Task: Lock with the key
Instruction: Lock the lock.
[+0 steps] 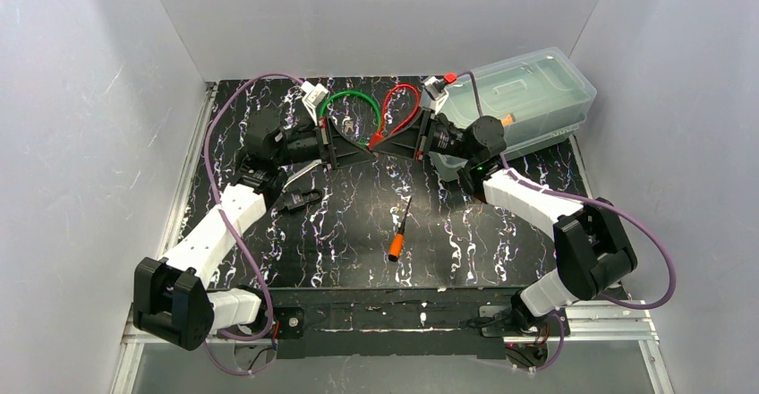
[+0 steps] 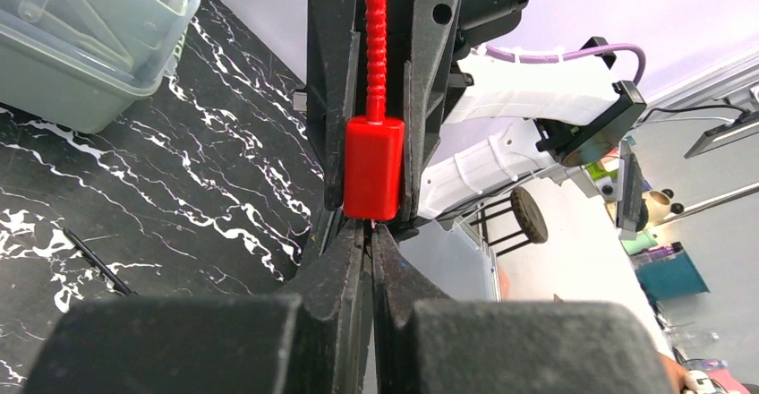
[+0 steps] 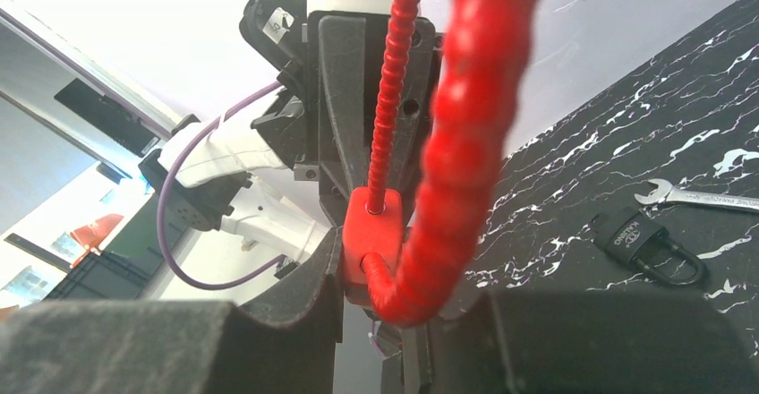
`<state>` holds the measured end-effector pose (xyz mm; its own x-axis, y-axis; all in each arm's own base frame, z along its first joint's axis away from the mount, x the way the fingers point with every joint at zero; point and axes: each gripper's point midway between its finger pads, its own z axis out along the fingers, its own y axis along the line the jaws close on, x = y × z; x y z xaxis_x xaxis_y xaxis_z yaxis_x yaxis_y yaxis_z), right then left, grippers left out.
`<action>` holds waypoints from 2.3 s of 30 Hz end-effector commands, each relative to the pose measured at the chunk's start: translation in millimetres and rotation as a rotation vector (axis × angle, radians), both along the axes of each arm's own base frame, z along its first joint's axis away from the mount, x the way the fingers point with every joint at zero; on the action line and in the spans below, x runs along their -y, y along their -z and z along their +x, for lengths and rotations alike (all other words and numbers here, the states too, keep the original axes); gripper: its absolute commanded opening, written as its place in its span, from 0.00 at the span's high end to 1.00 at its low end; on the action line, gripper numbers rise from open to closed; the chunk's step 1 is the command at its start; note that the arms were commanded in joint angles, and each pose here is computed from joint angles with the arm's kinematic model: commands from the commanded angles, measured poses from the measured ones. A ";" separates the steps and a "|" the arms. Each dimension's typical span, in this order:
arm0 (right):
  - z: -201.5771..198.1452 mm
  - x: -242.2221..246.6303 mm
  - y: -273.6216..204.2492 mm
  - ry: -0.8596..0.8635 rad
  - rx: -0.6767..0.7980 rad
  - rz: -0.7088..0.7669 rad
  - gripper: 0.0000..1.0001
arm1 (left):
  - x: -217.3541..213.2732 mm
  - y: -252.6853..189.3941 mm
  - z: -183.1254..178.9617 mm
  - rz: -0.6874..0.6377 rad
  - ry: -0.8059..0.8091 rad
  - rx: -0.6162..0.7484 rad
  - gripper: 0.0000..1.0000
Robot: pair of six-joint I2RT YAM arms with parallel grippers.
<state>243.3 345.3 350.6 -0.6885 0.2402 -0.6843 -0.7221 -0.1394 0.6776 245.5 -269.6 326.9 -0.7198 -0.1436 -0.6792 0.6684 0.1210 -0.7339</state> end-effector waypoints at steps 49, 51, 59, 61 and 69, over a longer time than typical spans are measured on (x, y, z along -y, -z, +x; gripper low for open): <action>9.7 16.5 -10.3 0.075 0.056 0.028 0.40 | -1.6 1.7 -20.2 0.010 0.058 0.046 1.00; 6.5 14.4 -8.1 0.065 0.047 0.021 0.37 | -1.5 0.7 -18.1 0.010 0.050 0.056 1.00; -5.4 5.0 3.9 0.016 0.010 -0.027 0.41 | -6.1 -7.5 -4.1 0.016 0.002 0.103 1.00; -5.9 3.9 3.5 0.013 0.010 -0.027 0.45 | -6.1 -6.8 -3.8 0.019 0.001 0.104 1.00; -4.6 3.2 -12.2 0.015 0.027 0.021 0.74 | -6.5 0.2 -6.2 0.026 0.007 0.079 1.00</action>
